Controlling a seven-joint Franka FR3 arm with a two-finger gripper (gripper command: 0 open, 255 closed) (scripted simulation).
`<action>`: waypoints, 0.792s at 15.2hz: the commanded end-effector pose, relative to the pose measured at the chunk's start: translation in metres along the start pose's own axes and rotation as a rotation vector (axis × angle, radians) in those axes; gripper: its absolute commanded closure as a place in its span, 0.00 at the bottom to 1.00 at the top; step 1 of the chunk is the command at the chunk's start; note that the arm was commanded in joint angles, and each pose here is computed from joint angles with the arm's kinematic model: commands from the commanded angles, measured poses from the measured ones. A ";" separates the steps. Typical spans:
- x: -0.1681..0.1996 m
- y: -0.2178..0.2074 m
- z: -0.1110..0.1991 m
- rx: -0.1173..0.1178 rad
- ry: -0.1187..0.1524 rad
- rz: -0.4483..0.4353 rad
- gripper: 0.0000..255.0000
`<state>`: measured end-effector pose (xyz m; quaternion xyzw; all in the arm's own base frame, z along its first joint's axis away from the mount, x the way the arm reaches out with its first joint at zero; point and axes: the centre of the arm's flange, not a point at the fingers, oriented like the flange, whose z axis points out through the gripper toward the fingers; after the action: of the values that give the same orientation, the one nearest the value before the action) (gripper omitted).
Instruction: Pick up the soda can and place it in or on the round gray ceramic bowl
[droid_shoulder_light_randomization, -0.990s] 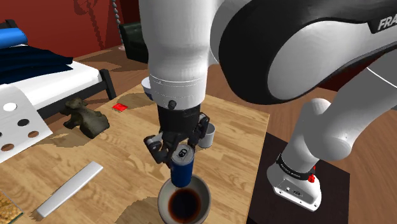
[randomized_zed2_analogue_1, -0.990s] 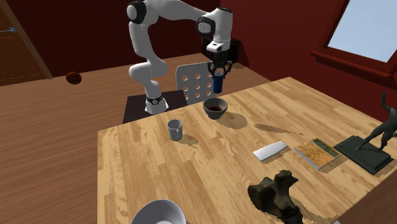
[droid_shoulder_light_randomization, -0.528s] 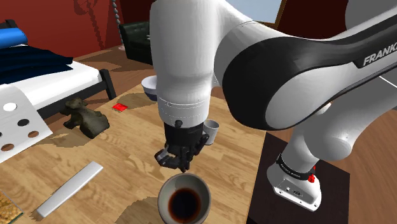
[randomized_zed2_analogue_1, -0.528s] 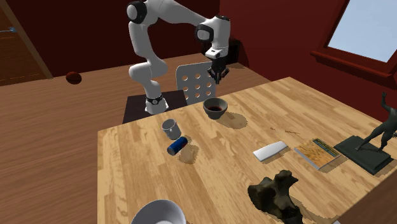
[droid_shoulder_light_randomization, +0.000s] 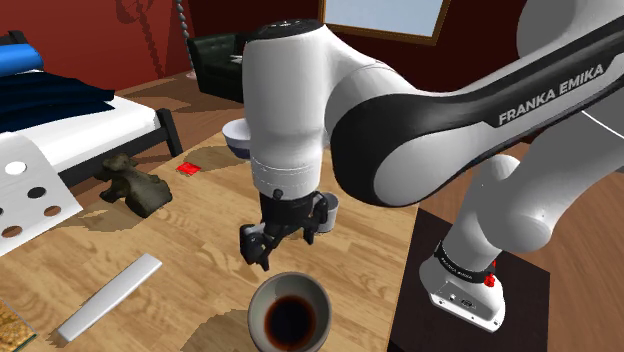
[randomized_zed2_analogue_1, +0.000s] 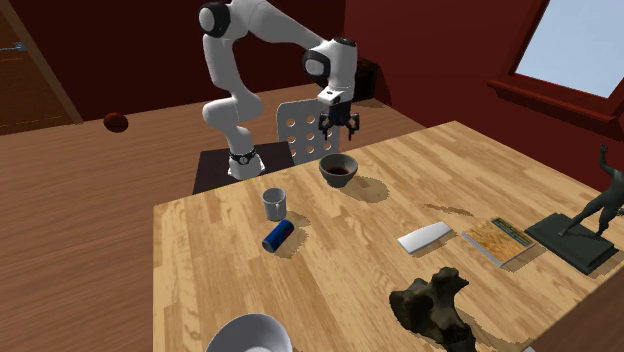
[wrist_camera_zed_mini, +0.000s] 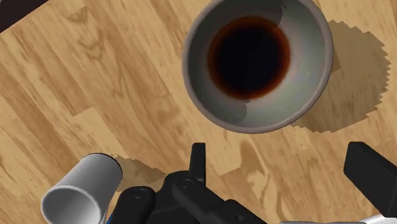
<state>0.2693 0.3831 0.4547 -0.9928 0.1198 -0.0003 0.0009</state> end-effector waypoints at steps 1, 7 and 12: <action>0.023 0.010 0.009 0.001 0.001 0.023 0.00; 0.084 0.046 0.044 0.002 0.001 0.097 0.00; 0.133 0.079 0.073 0.003 0.002 0.158 0.00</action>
<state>0.3715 0.2859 0.3866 -0.9814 0.1918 -0.0009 0.0019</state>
